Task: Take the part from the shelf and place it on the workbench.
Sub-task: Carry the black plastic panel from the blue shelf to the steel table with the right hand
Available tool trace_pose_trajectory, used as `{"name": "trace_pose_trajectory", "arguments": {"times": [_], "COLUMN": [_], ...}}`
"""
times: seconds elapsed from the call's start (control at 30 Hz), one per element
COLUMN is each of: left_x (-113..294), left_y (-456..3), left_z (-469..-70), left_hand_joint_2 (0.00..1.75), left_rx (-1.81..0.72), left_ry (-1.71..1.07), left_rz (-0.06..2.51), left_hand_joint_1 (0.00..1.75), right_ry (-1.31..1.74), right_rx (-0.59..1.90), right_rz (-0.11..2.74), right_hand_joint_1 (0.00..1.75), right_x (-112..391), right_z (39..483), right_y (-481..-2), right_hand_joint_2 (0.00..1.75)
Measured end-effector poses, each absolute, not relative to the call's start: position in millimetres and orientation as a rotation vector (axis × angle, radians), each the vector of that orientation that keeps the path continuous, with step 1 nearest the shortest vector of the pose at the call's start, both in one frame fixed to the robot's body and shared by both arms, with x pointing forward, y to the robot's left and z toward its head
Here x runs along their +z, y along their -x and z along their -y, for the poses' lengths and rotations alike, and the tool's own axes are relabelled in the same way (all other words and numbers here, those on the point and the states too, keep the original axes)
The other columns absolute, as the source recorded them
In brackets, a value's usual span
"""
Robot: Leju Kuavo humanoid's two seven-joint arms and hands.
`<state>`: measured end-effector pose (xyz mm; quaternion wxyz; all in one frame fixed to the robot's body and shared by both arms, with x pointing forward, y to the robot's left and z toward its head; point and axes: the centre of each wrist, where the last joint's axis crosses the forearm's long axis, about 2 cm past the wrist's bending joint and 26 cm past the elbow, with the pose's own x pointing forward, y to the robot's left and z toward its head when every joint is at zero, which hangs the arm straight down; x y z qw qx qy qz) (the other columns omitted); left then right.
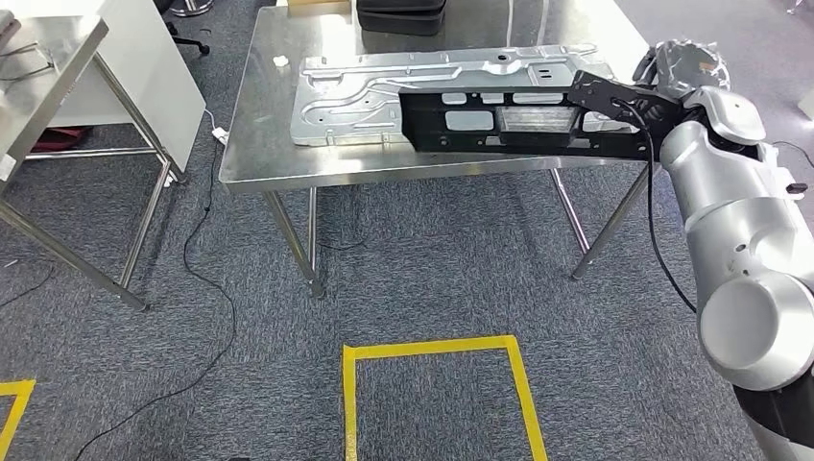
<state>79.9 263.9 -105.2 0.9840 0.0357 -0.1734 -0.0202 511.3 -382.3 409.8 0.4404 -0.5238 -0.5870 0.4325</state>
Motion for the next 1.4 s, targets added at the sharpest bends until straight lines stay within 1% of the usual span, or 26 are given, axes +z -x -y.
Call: {"name": "trace_pose_trajectory", "arguments": {"times": [1.03,1.4], "left_x": [-104.9,-104.7], "left_y": [-80.7,-81.7], "left_z": [-261.6,-262.1], "left_hand_joint_2": [1.75,1.75], "left_rx": [-0.065,-0.065], "left_ry": [-0.067,-0.070], "left_rz": [0.346,0.347], "left_hand_joint_1": [0.00,0.00], "right_ry": [1.249,1.250], "right_rx": [1.107,1.086], "right_rz": [1.507,1.539], "right_hand_joint_1": [1.75,1.75], "right_x": [410.8,422.0], "right_z": [370.5,369.8], "right_y": [-513.3,-513.4], "right_hand_joint_2": [1.75,1.75]}}
